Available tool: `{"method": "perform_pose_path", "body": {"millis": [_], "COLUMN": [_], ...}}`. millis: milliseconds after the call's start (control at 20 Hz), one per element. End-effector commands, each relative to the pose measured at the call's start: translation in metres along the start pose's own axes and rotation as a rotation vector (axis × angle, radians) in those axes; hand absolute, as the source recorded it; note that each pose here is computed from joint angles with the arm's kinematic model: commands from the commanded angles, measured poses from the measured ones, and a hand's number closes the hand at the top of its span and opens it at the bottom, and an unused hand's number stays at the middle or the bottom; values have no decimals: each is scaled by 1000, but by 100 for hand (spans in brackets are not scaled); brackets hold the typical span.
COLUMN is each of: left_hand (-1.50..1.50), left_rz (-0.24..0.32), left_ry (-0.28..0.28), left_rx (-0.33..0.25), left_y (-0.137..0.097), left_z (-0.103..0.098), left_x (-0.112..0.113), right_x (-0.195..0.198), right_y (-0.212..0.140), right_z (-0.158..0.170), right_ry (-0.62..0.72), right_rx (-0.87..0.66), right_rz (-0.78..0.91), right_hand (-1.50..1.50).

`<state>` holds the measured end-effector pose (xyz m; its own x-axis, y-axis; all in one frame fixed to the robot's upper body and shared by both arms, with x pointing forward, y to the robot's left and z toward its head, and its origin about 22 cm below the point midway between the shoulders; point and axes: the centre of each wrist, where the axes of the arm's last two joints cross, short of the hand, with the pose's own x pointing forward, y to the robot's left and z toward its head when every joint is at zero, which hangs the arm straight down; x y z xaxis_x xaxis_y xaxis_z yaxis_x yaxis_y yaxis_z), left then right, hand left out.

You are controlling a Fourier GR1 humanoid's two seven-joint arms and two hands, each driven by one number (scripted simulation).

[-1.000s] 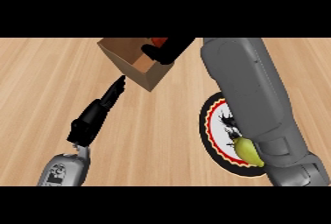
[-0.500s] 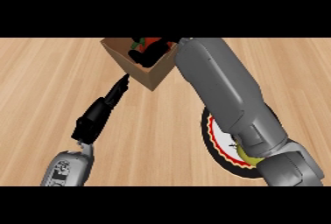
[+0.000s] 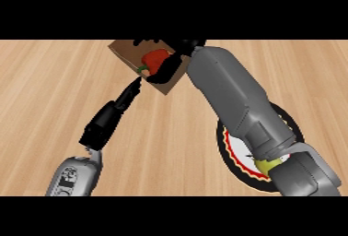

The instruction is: Pick the bell pepper from the plate and place it in the cardboard box

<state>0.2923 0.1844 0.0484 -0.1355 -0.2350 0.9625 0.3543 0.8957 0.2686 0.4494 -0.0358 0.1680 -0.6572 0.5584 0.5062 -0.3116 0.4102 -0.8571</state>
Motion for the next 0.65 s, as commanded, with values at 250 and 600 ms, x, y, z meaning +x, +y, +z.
{"method": "perform_pose_path", "body": {"millis": [250, 600], "left_hand": [0, 0], "left_rz": [-5, -16], "left_ry": [-3, -4], "left_rx": [-9, 5], "left_y": [2, 1], "left_z": [-2, -8], "left_x": [-1, 4], "right_x": [-16, -48], "right_y": [-4, -41], "right_z": [5, 28], "right_ry": [-44, -69], "right_rx": [-181, -326], "right_rz": [-390, -705], "right_hand": [-150, -150]}}
